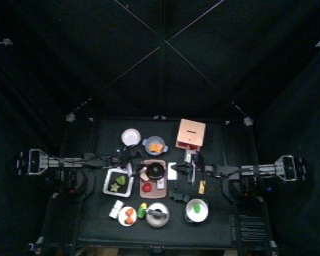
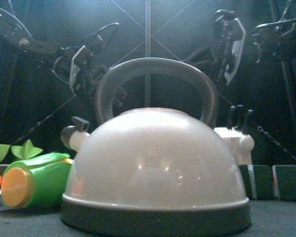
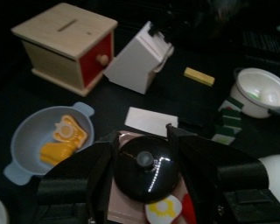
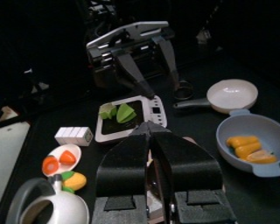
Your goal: Grab pot lid
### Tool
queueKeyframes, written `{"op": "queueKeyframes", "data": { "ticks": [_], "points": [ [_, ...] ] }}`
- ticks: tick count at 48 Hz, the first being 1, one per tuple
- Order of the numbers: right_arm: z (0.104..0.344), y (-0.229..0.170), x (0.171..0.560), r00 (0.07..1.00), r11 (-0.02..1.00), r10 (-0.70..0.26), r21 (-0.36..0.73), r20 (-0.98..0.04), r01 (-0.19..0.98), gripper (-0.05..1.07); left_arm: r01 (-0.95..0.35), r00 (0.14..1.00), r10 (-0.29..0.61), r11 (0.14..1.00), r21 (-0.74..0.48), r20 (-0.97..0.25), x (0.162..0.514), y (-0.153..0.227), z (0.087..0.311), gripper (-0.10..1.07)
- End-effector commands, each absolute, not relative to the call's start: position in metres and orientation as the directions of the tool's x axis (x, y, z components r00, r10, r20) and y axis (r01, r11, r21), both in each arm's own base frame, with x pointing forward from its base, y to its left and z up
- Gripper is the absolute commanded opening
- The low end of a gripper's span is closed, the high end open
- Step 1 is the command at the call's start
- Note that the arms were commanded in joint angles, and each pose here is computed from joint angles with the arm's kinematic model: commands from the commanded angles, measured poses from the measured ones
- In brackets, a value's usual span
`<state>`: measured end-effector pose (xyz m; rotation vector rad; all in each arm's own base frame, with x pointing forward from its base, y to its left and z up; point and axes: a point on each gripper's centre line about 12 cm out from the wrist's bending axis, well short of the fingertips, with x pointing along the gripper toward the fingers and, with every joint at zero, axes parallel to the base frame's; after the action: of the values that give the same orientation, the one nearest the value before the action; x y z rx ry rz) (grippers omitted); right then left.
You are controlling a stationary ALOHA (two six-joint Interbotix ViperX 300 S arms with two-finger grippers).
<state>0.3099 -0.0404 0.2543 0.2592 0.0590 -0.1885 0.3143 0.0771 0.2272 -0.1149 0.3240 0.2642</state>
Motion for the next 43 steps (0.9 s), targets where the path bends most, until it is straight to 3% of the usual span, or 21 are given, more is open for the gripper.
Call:
{"op": "queueKeyframes", "data": {
  "ticks": [1,16,25,32,37,43],
  "points": [
    [0.266,-0.045,0.328,0.974,0.915,-0.200,0.335,-0.102,0.223,0.03,-0.303,0.919,0.273,0.951,-0.067,-0.284,0.311,0.087,0.240,0.83],
    [0.254,-0.051,0.374,0.922,0.811,-0.162,0.486,-0.351,0.327,0.03,-0.385,0.890,0.357,0.922,-0.047,-0.285,0.283,0.110,0.237,0.83],
    [0.237,-0.059,0.388,0.855,0.768,-0.106,0.504,-0.509,0.395,0.03,-0.401,0.888,0.380,0.916,-0.031,-0.260,0.261,0.110,0.238,0.83],
    [0.222,-0.070,0.397,0.816,0.754,-0.098,0.492,-0.570,0.435,0.04,-0.397,0.901,0.384,0.917,-0.027,-0.201,0.248,0.104,0.247,0.83],
    [0.212,-0.073,0.403,0.787,0.755,-0.082,0.477,-0.612,0.450,0.08,-0.392,0.907,0.383,0.920,-0.017,-0.176,0.241,0.100,0.246,0.83],
    [0.194,-0.077,0.411,0.742,0.769,-0.068,0.439,-0.667,0.465,0.21,-0.389,0.912,0.384,0.921,-0.013,-0.142,0.238,0.099,0.247,0.83]
  ]
}}
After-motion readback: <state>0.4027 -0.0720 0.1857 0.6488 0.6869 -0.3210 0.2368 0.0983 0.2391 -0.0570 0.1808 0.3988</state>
